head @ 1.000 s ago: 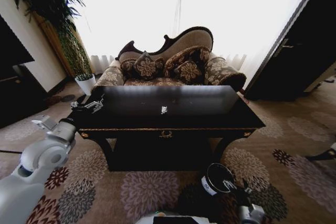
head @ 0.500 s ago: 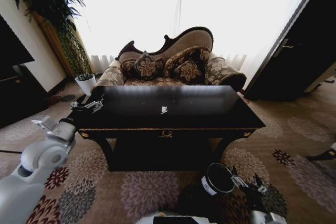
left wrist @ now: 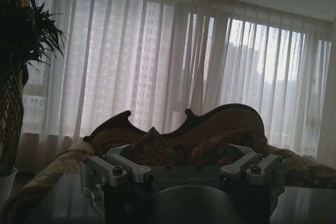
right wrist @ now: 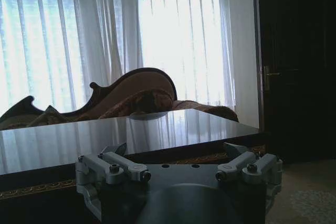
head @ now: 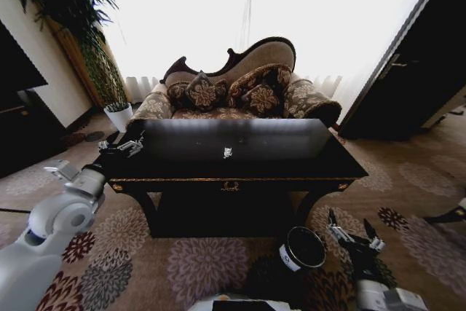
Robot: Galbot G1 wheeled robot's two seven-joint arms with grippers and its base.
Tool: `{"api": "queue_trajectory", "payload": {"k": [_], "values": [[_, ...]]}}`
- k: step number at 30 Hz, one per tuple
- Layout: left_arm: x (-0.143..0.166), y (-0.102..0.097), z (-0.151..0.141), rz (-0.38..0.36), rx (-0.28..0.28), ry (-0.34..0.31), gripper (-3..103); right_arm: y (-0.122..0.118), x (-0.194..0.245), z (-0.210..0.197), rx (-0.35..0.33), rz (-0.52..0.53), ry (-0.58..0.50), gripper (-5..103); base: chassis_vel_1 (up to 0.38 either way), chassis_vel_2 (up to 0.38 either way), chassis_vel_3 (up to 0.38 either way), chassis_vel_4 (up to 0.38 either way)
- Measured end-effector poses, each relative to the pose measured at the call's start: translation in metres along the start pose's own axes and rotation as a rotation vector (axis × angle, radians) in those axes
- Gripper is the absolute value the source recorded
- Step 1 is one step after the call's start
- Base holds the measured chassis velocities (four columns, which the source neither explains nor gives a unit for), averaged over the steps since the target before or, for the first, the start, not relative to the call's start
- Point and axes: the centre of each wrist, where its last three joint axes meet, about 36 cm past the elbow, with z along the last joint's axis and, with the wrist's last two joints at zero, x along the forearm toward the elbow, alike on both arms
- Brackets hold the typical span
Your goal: Move to the front of the table and place the trash on the table into the trash bin.
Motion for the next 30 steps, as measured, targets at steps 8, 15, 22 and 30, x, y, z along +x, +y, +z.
{"api": "queue_trajectory", "payload": {"k": [8,15,22,30], "values": [[0.000,0.000,0.000,0.000,0.000,0.000,100,0.024,-0.031,-0.016,0.014,-0.110,-0.007,100,0.000,0.000,0.000,0.000],[0.000,0.000,0.000,0.000,0.000,0.000,100,0.027,-0.054,-0.032,0.059,-0.237,0.030,100,0.000,0.000,0.000,0.000],[0.000,0.000,0.000,0.000,0.000,0.000,100,0.026,-0.083,-0.033,0.093,-0.320,0.056,100,0.000,0.000,0.000,0.000],[0.000,0.000,0.000,0.000,0.000,0.000,100,0.028,-0.133,-0.027,0.167,-0.403,0.049,100,0.000,0.000,0.000,0.000]]}}
